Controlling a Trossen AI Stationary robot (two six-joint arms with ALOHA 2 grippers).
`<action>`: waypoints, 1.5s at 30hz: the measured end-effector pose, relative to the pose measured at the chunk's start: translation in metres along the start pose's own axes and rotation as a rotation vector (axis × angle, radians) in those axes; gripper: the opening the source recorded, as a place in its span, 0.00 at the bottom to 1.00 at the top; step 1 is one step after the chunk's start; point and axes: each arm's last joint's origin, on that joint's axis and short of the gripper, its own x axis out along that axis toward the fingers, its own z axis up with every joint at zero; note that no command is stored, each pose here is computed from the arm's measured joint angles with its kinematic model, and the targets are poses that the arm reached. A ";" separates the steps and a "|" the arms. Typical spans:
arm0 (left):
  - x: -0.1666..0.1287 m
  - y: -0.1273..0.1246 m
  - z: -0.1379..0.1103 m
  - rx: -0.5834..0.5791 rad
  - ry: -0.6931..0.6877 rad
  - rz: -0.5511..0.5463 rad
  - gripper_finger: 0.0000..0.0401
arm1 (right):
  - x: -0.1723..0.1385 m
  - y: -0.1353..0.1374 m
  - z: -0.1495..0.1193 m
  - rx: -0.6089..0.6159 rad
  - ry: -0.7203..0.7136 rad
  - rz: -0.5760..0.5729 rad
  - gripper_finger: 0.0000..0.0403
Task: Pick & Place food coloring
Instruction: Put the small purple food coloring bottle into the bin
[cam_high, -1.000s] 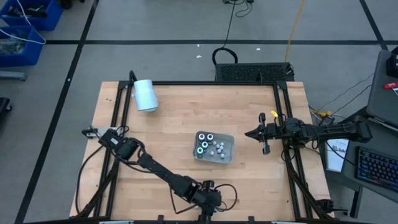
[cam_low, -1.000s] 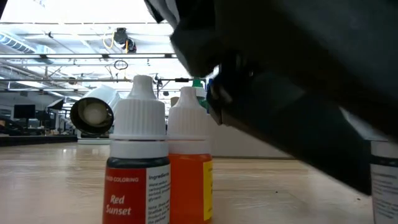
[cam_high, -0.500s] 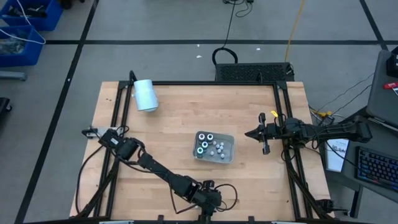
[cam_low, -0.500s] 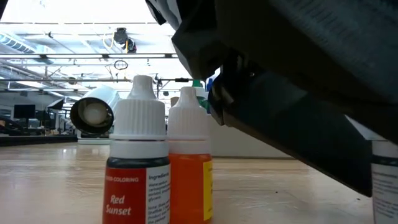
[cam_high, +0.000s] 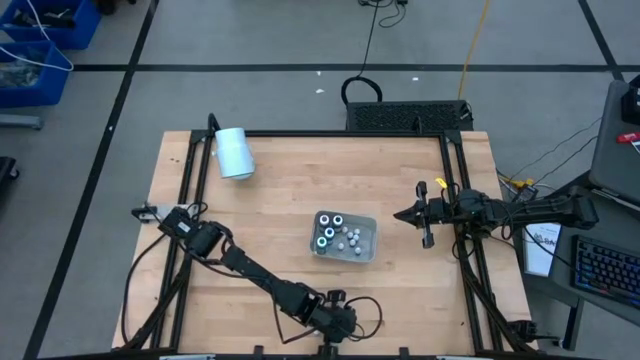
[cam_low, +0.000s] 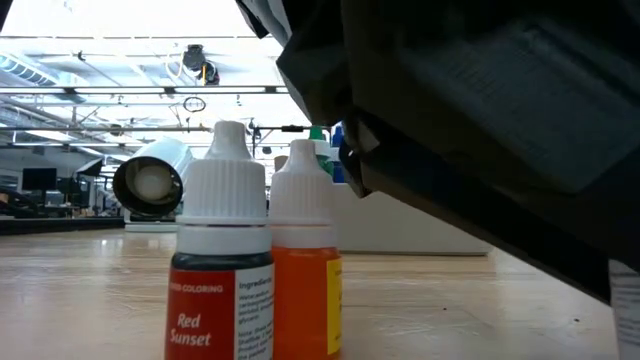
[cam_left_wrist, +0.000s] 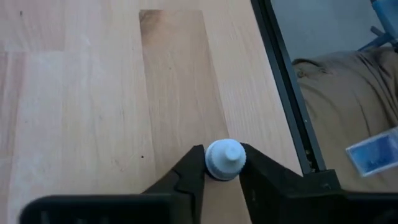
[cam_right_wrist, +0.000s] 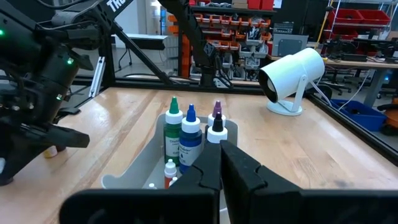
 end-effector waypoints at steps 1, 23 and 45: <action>0.000 0.000 0.000 0.017 0.000 -0.004 0.19 | 0.000 0.000 0.000 0.000 0.000 0.000 0.00; -0.216 -0.024 0.070 0.243 -0.274 0.343 0.18 | 0.000 0.000 -0.001 -0.003 0.010 0.002 0.00; -0.353 0.033 -0.036 0.052 -0.453 0.661 0.18 | 0.000 0.000 0.001 0.024 -0.009 0.000 0.00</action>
